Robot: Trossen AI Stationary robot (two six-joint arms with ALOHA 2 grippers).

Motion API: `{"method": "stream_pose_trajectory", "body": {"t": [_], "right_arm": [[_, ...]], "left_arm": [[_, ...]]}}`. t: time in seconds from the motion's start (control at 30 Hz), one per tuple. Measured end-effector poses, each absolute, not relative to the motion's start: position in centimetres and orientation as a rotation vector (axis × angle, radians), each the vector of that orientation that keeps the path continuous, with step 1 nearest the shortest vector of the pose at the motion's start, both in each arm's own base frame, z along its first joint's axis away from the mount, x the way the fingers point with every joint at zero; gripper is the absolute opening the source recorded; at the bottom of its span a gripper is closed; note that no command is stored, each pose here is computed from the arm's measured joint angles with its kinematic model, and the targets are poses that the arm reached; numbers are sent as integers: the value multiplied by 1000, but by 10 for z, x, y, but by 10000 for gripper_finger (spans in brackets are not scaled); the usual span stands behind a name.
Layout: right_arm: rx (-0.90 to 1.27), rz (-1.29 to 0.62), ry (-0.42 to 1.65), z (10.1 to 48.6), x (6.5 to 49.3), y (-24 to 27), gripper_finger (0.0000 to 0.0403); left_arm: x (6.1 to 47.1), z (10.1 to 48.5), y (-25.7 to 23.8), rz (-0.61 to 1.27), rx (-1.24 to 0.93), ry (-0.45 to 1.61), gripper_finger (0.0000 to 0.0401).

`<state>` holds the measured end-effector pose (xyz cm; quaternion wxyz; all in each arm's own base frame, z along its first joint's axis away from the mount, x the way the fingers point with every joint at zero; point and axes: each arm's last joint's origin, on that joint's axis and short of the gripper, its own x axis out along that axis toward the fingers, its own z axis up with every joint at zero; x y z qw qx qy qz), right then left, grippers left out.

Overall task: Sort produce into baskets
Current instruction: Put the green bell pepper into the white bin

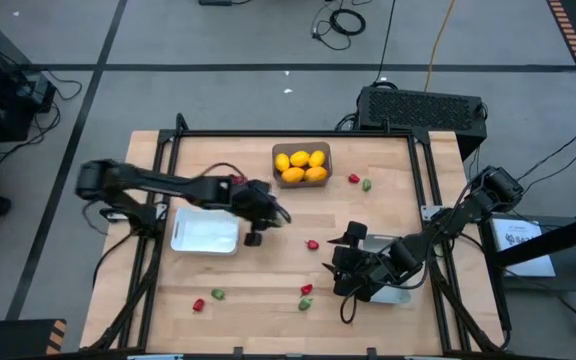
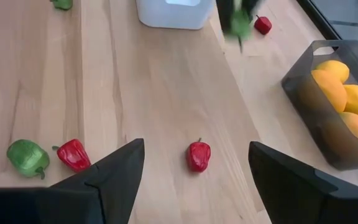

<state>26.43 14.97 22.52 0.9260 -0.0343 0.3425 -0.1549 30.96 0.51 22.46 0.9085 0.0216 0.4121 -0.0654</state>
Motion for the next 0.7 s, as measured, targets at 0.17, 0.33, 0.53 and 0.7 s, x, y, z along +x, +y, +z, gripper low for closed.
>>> {"method": "stream_pose_trajectory", "body": {"t": [0.17,0.33,0.53,0.7], "right_arm": [[-65,-316,698,225,265,150,279],[-63,-314,692,226,265,150,279],[-96,-305,694,226,267,148,279],[-118,-314,698,226,270,143,279]], "left_arm": [[255,257,-11,-92,-123,1009,89],[215,272,-21,56,-260,1131,89],[196,272,-30,183,-279,1223,89],[192,269,-38,212,-305,1268,89]]}}
